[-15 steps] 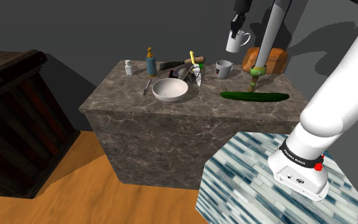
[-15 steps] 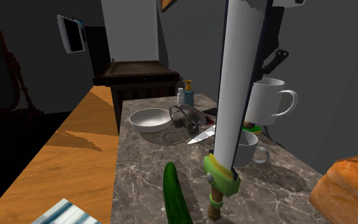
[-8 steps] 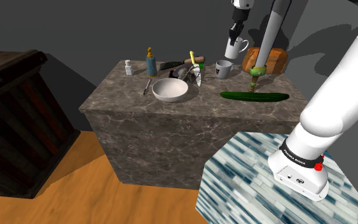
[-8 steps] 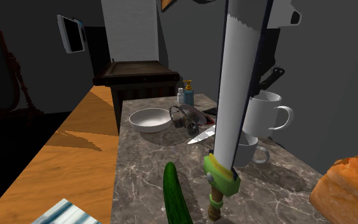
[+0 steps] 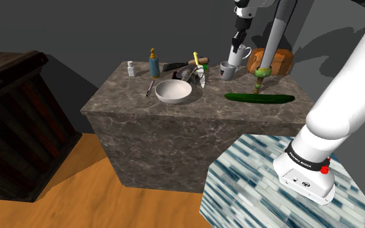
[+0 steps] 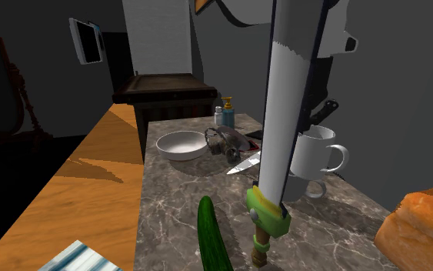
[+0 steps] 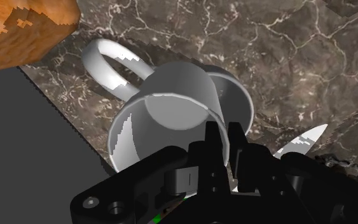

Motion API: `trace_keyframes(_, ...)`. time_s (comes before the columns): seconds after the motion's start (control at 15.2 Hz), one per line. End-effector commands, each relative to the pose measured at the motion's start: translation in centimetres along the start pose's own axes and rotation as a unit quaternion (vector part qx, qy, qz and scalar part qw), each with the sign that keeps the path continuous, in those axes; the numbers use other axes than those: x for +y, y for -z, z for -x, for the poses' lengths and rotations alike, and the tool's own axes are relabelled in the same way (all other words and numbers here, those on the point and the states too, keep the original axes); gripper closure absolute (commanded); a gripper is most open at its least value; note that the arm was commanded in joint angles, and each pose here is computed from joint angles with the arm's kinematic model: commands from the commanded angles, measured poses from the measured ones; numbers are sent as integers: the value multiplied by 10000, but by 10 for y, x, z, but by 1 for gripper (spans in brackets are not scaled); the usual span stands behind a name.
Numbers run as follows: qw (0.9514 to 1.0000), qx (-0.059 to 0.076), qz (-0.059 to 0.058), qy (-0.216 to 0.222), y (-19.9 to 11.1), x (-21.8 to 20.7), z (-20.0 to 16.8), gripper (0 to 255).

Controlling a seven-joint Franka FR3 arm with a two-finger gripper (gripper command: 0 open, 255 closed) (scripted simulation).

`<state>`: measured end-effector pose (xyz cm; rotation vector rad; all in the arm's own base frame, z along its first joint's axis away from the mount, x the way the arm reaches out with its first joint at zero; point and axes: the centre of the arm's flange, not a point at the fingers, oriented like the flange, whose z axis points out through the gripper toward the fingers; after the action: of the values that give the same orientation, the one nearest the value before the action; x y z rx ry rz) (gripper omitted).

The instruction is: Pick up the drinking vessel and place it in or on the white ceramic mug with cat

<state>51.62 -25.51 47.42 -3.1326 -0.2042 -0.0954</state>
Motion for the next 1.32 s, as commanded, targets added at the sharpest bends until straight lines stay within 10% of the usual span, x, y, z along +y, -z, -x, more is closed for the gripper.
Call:
trace_keyframes(0.0,10000,-1,-1,0,-2,0,0,255)
trace_keyframes(0.33,10000,-1,-1,0,-2,0,0,255)
trace_keyframes(0.4,10000,-1,-1,0,-1,0,0,0)
trace_keyframes(1.25,10000,-1,-1,0,48,0,0,0)
